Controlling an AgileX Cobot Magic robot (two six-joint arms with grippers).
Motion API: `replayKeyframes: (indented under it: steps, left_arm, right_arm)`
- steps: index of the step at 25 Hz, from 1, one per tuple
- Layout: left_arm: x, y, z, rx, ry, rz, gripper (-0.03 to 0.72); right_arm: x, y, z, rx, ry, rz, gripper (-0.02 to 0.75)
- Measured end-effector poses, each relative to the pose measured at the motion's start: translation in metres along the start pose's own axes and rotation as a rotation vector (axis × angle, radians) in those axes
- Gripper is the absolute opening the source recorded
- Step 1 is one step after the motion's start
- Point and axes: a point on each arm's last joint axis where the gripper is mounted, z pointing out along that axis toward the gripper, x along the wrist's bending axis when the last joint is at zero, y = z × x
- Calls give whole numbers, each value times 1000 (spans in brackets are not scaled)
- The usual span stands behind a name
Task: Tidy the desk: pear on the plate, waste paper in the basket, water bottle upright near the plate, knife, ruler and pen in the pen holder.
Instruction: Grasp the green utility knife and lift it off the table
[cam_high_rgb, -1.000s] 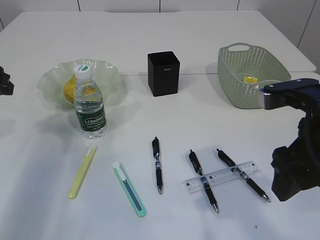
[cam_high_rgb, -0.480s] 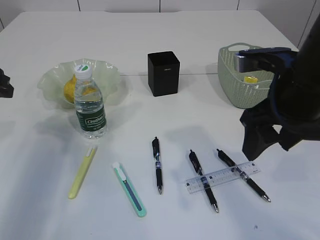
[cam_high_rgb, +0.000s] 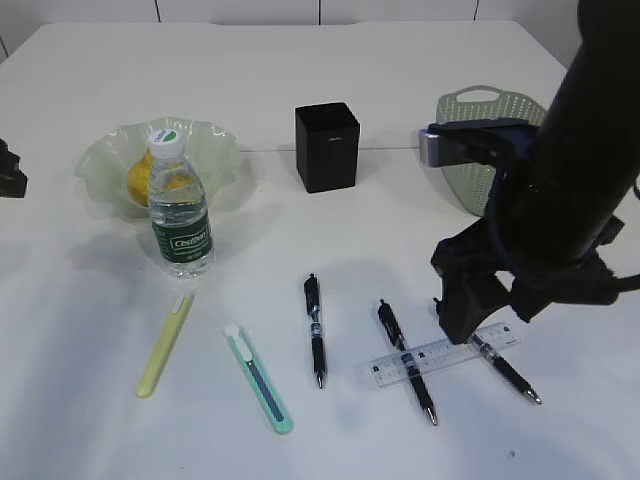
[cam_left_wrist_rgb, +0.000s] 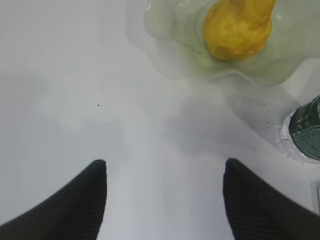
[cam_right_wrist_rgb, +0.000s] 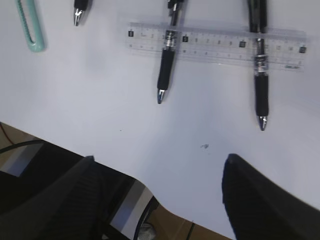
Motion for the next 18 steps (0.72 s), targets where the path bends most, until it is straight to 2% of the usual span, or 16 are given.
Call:
replayKeyframes:
  steps: [4, 14, 18]
  left_arm:
    - [0, -1, 0, 9, -2, -4, 512]
    - [0, -2, 0, 23, -4, -7, 500]
    - [0, -2, 0, 25, -4, -7, 499]
  right_arm:
    - [15, 8, 13, 34, 20, -36, 566]
    - [34, 46, 0, -45, 69, -64, 568]
    - [53, 62, 7, -40, 67, -119, 568]
